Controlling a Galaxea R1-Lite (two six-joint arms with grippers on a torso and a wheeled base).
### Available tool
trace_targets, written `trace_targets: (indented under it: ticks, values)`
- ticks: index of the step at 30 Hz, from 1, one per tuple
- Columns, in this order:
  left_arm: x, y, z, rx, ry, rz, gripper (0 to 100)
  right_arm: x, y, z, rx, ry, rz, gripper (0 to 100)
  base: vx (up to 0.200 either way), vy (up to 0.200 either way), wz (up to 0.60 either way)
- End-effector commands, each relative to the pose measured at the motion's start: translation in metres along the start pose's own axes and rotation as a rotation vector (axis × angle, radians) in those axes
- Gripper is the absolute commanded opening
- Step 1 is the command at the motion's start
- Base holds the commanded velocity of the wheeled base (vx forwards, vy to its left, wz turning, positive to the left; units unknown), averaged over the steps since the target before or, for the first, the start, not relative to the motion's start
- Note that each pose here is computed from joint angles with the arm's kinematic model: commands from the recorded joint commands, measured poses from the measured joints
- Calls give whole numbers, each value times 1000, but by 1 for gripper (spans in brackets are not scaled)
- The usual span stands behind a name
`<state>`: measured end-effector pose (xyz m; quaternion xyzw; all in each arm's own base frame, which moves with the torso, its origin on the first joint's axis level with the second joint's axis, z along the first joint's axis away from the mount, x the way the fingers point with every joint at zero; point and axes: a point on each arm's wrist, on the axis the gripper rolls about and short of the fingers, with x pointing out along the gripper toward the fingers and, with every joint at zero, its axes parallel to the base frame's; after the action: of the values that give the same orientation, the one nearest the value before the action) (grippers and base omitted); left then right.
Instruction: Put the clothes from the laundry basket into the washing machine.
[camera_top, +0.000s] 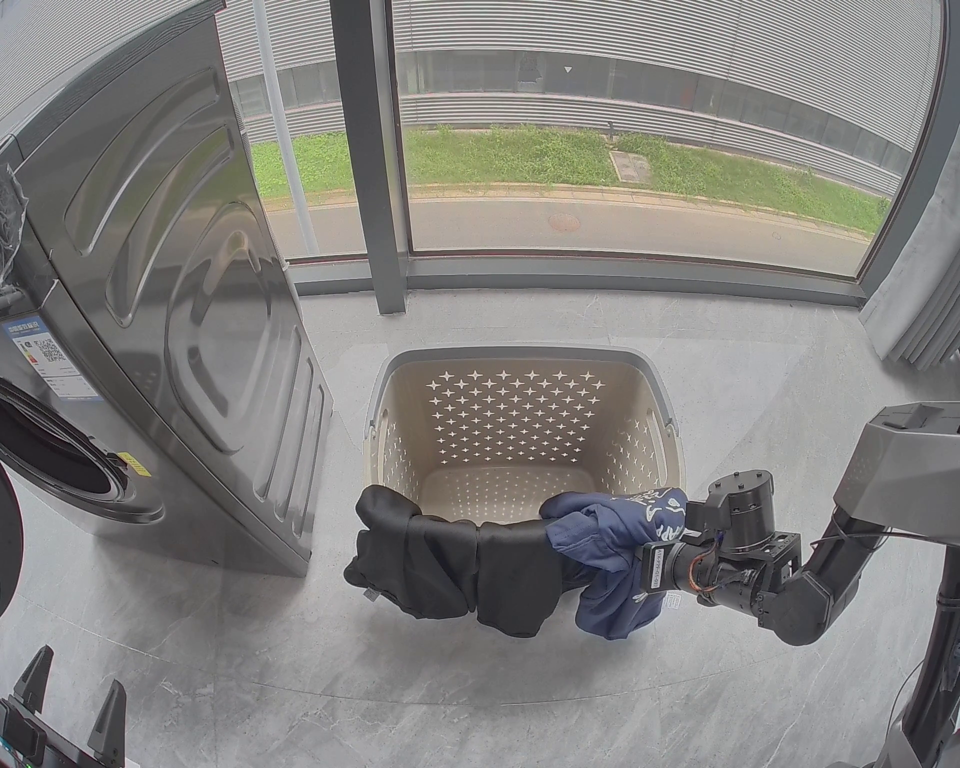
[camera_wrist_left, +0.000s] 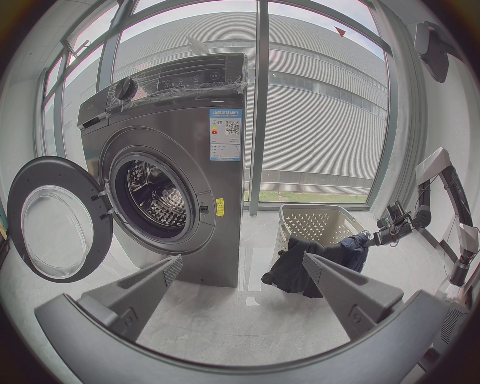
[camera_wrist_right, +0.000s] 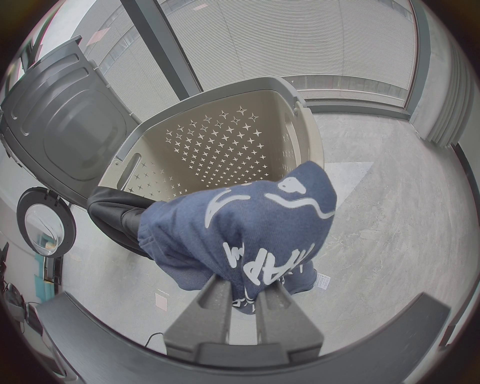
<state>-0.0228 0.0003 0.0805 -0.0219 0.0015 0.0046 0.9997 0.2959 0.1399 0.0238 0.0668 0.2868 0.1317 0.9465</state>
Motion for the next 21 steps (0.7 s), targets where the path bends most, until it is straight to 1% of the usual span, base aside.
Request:
trace_targets:
  ticks: [1, 3, 4, 5, 7, 8, 12, 14, 15, 19, 20, 21]
  values:
    - [1, 0, -4, -1, 8, 0, 100, -25, 5, 10, 0, -40, 23, 0, 0, 0, 0]
    - [1, 0, -4, -1, 8, 0, 100, -42, 6, 15, -2, -65, 37, 0, 0, 0, 0]
    - [1, 0, -4, -1, 8, 0, 100, -42, 6, 15, -2, -65, 37, 0, 0, 0, 0]
    - [1, 0, -4, -1, 8, 0, 100, -61, 11, 20, -9, -100, 60, 0, 0, 0, 0]
    - [1, 0, -4, -1, 8, 0, 100, -70, 13, 23, -10, -116, 72, 0, 0, 0, 0]
    - [1, 0, -4, -1, 8, 0, 100, -85, 15, 28, -14, -152, 93, 0, 0, 0, 0]
    - [1, 0, -4, -1, 8, 0, 100, -104, 21, 34, -19, -199, 128, 0, 0, 0, 0]
    - [1, 0, -4, -1, 8, 0, 100, -115, 24, 38, -22, -233, 148, 0, 0, 0, 0]
    - [1, 0, -4, -1, 8, 0, 100, -125, 26, 43, -21, -266, 164, 0, 0, 0, 0]
    - [1, 0, -4, -1, 8, 0, 100, -147, 33, 51, -26, -337, 179, 0, 0, 0, 0]
    - [1, 0, -4, -1, 8, 0, 100, -157, 36, 53, -34, -368, 195, 0, 0, 0, 0]
    - [1, 0, -4, -1, 8, 0, 100, -157, 36, 53, -34, -368, 195, 0, 0, 0, 0]
